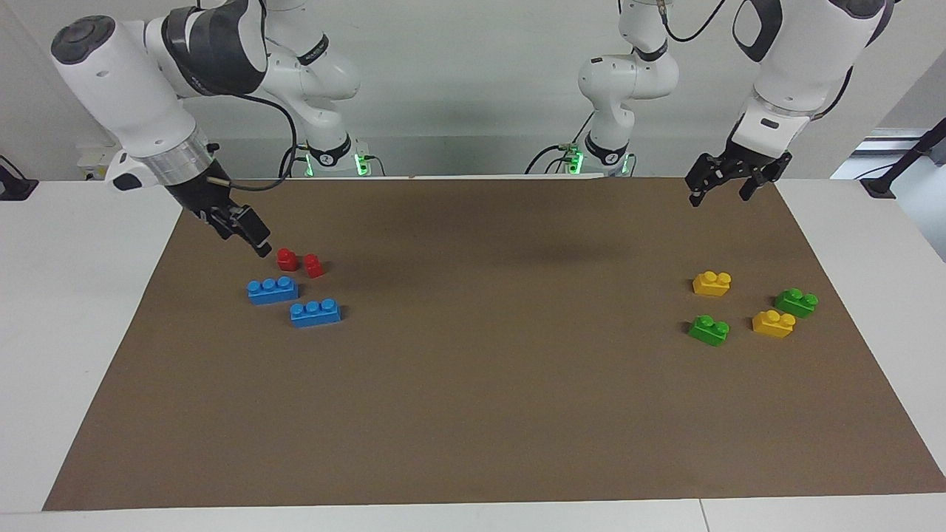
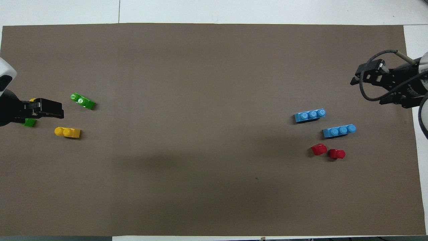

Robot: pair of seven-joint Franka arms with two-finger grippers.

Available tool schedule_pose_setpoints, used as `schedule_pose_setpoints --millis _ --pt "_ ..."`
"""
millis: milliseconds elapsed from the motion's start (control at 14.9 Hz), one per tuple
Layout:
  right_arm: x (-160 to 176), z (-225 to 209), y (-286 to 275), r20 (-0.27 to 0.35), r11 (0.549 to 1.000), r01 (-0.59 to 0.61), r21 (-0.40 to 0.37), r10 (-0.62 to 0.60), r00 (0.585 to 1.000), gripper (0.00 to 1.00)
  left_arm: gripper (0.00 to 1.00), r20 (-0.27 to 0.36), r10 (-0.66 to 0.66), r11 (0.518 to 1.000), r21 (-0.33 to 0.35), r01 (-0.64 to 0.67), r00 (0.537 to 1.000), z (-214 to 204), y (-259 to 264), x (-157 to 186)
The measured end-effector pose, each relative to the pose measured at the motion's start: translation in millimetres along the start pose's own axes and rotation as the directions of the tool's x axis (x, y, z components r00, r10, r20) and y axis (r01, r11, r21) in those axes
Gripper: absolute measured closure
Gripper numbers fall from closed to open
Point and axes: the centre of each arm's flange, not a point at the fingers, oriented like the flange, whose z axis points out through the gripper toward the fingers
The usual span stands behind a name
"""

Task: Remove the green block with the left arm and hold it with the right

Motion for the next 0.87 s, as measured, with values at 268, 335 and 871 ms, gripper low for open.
schedule_pose_setpoints --millis 268,335,871 --pt "-22.3 -30.8 7.5 0.007 0.973 0.227 -0.045 -0.227 0.974 0.0 0.0 -0.005 -0.007 1.0 -0.002 0.007 1.0 14.1 -3.5 10.3" --pt "-25.7 -34.0 8.7 0.021 0.961 0.271 -0.052 -0.271 0.962 0.0 0.0 -0.004 -0.007 1.0 -0.002 0.007 1.0 14.6 -3.4 10.5" --pt "-27.6 -44.1 13.3 0.042 0.93 0.357 -0.092 -0.355 0.934 0.0 0.0 -0.004 -0.01 1.0 -0.014 0.01 1.0 13.8 -3.4 10.0"
